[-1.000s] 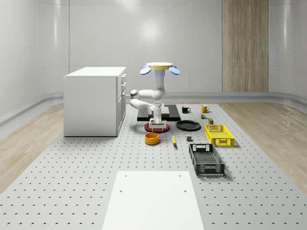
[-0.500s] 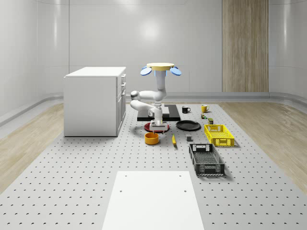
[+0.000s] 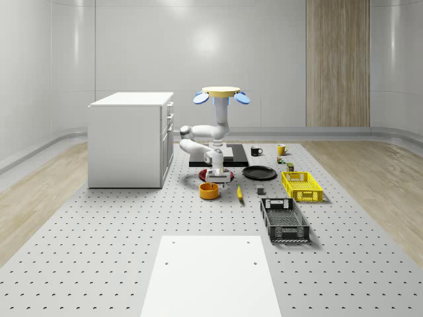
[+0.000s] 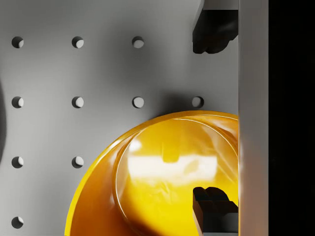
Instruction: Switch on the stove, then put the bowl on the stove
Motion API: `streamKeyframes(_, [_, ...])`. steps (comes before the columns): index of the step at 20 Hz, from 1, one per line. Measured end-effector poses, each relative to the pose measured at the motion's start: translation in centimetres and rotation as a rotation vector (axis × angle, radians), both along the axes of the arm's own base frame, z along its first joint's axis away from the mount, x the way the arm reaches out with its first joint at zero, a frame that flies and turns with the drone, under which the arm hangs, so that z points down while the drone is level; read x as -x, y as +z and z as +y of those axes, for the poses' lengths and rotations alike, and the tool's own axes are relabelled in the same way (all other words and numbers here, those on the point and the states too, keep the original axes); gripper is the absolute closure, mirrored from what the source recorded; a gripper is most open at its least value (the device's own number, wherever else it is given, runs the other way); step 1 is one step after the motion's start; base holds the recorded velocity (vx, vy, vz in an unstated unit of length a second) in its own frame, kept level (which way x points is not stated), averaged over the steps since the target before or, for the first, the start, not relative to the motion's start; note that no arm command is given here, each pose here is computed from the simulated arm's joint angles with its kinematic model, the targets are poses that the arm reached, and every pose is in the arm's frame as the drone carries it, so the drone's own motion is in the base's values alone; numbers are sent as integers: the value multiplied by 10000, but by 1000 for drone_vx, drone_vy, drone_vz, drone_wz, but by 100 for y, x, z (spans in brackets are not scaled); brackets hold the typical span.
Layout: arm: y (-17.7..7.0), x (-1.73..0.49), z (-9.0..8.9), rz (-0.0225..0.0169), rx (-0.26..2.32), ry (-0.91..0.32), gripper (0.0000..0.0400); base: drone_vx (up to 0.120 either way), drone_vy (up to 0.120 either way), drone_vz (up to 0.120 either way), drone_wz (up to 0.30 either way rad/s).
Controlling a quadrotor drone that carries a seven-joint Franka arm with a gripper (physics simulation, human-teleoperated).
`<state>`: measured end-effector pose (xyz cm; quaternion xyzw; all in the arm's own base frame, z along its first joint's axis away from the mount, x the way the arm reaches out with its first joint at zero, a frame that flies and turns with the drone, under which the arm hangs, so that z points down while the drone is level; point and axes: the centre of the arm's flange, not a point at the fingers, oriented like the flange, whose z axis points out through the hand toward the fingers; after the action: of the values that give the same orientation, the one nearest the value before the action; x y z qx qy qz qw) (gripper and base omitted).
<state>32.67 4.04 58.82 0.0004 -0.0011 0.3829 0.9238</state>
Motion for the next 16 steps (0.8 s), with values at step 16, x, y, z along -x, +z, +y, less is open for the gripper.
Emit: streamKeyframes(16, [284, 0, -37, -1, 2, 0, 46, 0, 0, 0, 0])
